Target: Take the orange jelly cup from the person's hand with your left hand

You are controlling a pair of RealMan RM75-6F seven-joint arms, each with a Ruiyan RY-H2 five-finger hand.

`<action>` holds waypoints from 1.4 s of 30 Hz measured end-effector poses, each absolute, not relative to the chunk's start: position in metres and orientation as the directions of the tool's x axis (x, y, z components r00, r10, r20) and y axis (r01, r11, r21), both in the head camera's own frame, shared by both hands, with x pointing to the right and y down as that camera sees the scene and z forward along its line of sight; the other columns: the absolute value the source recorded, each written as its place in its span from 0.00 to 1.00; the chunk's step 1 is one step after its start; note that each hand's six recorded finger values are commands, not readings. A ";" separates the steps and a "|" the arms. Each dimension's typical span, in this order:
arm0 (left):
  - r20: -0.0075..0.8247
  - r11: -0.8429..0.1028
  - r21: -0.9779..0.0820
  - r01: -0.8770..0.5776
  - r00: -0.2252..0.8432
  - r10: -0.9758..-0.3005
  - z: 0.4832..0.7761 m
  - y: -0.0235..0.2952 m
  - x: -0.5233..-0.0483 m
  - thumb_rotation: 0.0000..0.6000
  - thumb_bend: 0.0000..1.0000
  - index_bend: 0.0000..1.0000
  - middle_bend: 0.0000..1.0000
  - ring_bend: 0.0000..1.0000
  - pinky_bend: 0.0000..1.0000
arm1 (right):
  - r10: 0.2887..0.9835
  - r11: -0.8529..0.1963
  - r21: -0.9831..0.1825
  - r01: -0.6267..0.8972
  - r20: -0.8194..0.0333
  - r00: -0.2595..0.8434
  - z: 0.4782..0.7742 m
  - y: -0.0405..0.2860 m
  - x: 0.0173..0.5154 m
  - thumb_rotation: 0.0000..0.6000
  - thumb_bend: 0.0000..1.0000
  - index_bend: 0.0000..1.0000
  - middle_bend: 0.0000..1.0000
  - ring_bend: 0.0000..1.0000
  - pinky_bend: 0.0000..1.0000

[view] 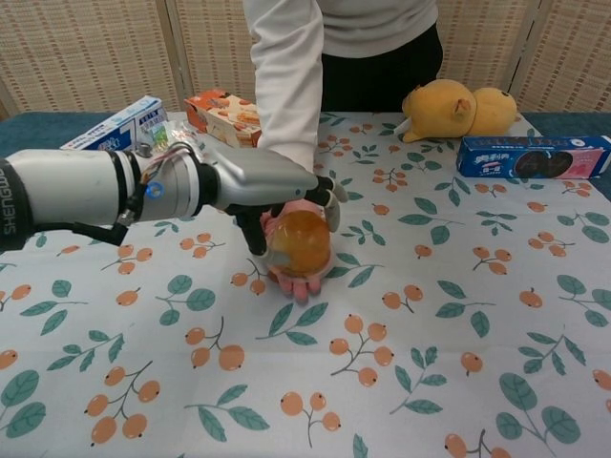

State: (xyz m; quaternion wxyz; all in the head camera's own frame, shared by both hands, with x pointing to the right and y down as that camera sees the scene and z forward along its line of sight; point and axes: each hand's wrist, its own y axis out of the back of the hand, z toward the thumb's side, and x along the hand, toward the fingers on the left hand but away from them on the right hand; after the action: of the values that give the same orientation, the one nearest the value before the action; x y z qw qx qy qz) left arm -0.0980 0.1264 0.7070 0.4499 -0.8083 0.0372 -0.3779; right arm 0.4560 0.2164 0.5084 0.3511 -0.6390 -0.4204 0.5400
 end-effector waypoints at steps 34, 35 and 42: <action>0.533 -0.580 -0.804 0.133 0.593 -0.604 0.645 0.097 -0.226 1.00 0.32 0.50 0.47 0.54 0.75 | 0.919 -0.395 -0.905 0.160 -0.385 0.086 0.509 0.211 0.449 1.00 0.38 0.10 0.24 0.19 0.41; 0.543 -0.584 -0.799 0.142 0.587 -0.601 0.646 0.100 -0.230 1.00 0.32 0.50 0.47 0.54 0.75 | 0.919 -0.395 -0.905 0.161 -0.385 0.089 0.509 0.210 0.449 1.00 0.38 0.10 0.24 0.19 0.41; 0.609 -0.616 -0.761 0.203 0.551 -0.571 0.664 0.112 -0.249 1.00 0.32 0.50 0.47 0.54 0.75 | 0.917 -0.399 -0.903 0.158 -0.388 0.094 0.510 0.209 0.446 1.00 0.38 0.10 0.24 0.19 0.41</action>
State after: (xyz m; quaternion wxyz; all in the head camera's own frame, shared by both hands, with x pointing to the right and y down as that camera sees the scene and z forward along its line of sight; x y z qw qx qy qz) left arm -0.2489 0.1117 0.6644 0.4217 -0.7731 0.1190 -0.4587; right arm 0.4458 0.2086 0.5101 0.3583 -0.6471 -0.4150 0.5297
